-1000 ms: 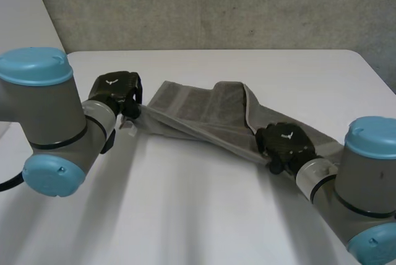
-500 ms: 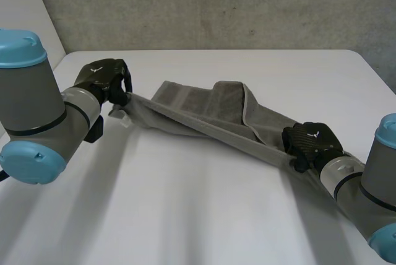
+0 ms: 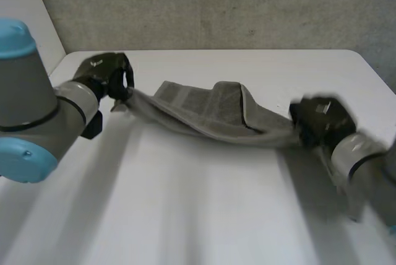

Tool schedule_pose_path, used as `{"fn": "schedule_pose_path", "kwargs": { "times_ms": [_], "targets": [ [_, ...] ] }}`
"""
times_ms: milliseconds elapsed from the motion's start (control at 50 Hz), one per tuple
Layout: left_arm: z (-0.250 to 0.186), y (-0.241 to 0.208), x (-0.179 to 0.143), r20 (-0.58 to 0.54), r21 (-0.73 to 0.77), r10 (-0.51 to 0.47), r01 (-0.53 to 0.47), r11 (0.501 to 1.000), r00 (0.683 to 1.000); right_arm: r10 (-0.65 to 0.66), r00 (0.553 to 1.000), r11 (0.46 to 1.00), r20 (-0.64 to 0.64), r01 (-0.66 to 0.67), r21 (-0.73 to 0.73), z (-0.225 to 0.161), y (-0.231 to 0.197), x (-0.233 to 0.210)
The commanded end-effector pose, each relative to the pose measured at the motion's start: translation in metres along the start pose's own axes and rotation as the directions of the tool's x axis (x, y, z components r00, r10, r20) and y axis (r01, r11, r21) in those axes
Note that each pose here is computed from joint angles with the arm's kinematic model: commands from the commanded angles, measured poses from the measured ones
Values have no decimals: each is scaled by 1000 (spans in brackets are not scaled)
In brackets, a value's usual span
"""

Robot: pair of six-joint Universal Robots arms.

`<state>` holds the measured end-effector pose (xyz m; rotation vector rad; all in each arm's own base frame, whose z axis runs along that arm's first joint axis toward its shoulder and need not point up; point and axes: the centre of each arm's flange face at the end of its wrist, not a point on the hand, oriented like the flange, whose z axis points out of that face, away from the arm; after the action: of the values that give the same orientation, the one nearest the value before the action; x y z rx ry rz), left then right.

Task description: Fold the towel.

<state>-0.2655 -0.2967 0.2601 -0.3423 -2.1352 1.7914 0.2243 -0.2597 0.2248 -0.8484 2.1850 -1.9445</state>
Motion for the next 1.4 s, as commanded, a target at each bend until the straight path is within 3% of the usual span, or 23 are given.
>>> {"fn": "schedule_pose_path", "kwargs": {
  "times_ms": [20,100,220,420,560,600,640,660,700,720,740,760,780,800,840,920,960,980,1000,1080,1120,1280,1400],
  "targets": [
    [-33,-74,14,-90,193,18,-1,981,996,-30,999,976,-41,39,213,-35,-110,38],
    [-45,-101,17,-98,275,32,-3,961,995,-35,999,979,-7,36,202,-44,-138,49],
    [-43,-106,16,-97,292,35,-6,957,995,-23,998,996,50,18,92,-22,-119,47],
    [8,-26,-15,-25,42,2,-1,999,1000,-118,981,983,151,137,-119,22,-58,30],
    [38,-6,-20,-31,9,4,-4,1000,999,-150,975,980,161,168,-108,48,-53,24],
    [49,-9,-21,-33,31,2,-1,1000,999,-157,976,983,152,170,-70,56,-60,22],
    [58,-19,-21,-34,75,0,2,997,999,-176,981,983,82,170,75,78,-86,26],
    [66,-36,-20,-37,138,4,1,990,999,-176,981,982,81,170,76,78,-87,26],
    [70,-59,-20,-36,220,12,-4,976,999,-139,990,953,-23,140,270,89,-128,40],
    [71,-83,-19,-38,306,20,-7,952,999,-139,990,952,-24,140,271,89,-128,40],
    [69,-107,-17,-38,391,25,-8,921,999,-103,993,923,-64,119,367,90,-150,48],
    [69,-107,-17,-38,391,25,-8,920,999,-102,993,922,-64,119,368,90,-150,48],
    [65,-129,-16,-36,470,26,-6,883,999,-62,993,885,-98,100,454,87,-171,57],
    [65,-129,-16,-36,471,26,-6,882,999,-32,993,860,-111,84,503,84,-184,63],
    [49,-164,-15,-34,590,24,1,807,999,-14,994,857,-109,68,511,82,-190,65],
    [41,-173,-15,-40,624,23,7,781,999,-18,997,916,-73,46,400,79,-176,63],
    [42,-168,-20,-29,608,20,1,794,999,-43,999,981,15,40,191,84,-139,45],
    [45,-156,-28,-11,574,12,-3,819,1000,-43,999,981,16,40,190,84,-139,45],
    [50,-139,-38,11,526,3,-8,850,1000,-65,996,994,53,60,88,84,-121,36],
    [53,-98,-49,34,403,-11,-4,915,999,-96,983,992,154,108,-73,78,-90,16],
    [50,-50,-51,22,258,-18,12,966,1000,-114,971,978,210,147,-149,77,-58,6],
    [27,47,-46,-34,-51,-65,63,997,997,-158,953,960,257,209,-186,71,-2,-14],
    [17,68,-43,-50,-126,-83,76,989,995,-173,945,940,278,242,-239,65,17,-17]
  ]
}}
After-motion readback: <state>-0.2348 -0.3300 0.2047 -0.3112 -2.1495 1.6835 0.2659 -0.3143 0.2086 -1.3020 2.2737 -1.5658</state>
